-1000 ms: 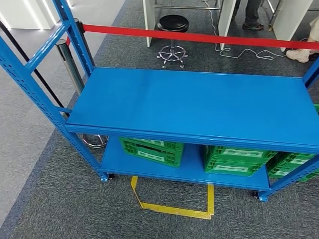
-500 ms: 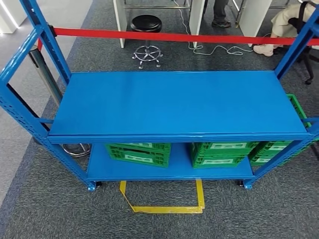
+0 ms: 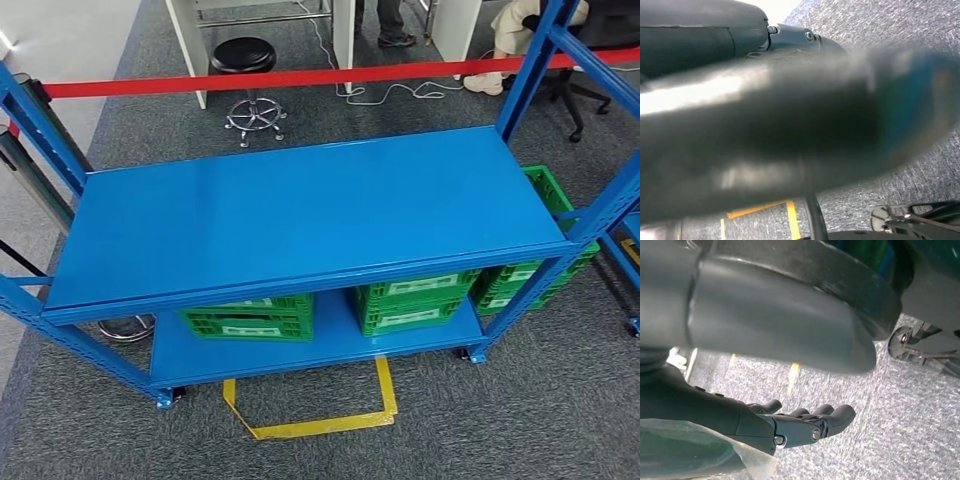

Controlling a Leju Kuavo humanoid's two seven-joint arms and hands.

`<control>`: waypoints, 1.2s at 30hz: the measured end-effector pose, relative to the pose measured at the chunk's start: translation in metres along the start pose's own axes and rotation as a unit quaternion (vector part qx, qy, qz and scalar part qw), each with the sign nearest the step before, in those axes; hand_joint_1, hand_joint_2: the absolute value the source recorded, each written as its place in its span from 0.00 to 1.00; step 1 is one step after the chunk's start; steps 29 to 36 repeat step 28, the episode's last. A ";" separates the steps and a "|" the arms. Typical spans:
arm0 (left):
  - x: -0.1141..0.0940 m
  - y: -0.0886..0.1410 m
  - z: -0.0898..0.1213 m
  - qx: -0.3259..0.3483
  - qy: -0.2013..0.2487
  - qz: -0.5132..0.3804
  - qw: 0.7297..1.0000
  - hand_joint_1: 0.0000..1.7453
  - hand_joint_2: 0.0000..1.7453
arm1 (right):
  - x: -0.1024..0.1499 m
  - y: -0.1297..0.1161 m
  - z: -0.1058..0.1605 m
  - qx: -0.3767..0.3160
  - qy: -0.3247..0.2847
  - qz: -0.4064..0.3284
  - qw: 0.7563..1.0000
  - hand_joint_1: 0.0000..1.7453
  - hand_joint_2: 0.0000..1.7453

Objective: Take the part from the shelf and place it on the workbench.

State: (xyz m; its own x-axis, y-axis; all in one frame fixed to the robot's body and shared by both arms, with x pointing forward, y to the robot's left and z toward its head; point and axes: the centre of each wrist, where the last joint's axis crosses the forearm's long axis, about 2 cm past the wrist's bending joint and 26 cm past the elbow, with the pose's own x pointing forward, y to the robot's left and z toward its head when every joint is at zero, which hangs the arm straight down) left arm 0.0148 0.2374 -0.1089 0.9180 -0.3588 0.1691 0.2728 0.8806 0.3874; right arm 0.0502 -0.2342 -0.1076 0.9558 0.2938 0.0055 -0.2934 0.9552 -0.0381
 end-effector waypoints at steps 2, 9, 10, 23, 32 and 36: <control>-0.002 0.000 0.000 -0.003 0.005 0.001 1.000 0.00 1.00 | 0.000 0.000 0.000 0.001 -0.001 -0.002 1.000 0.00 1.00; -0.017 0.002 0.000 -0.028 0.034 0.032 0.999 0.00 1.00 | -0.003 -0.011 -0.001 -0.004 -0.019 -0.041 0.999 0.00 1.00; -0.018 0.003 -0.001 -0.031 0.035 0.037 0.998 0.00 1.00 | -0.005 -0.012 -0.002 -0.004 -0.021 -0.046 0.999 0.00 1.00; -0.024 0.025 -0.011 -0.068 0.034 0.106 0.991 0.00 1.00 | -0.029 -0.023 -0.004 -0.002 -0.053 -0.099 0.994 0.00 1.00; -0.026 0.030 -0.012 -0.085 0.030 0.127 0.988 0.00 1.00 | -0.037 -0.027 -0.005 -0.003 -0.065 -0.114 0.991 0.00 1.00; -0.026 0.030 -0.012 -0.085 0.030 0.127 0.988 0.00 1.00 | -0.037 -0.027 -0.005 -0.003 -0.065 -0.114 0.991 0.00 1.00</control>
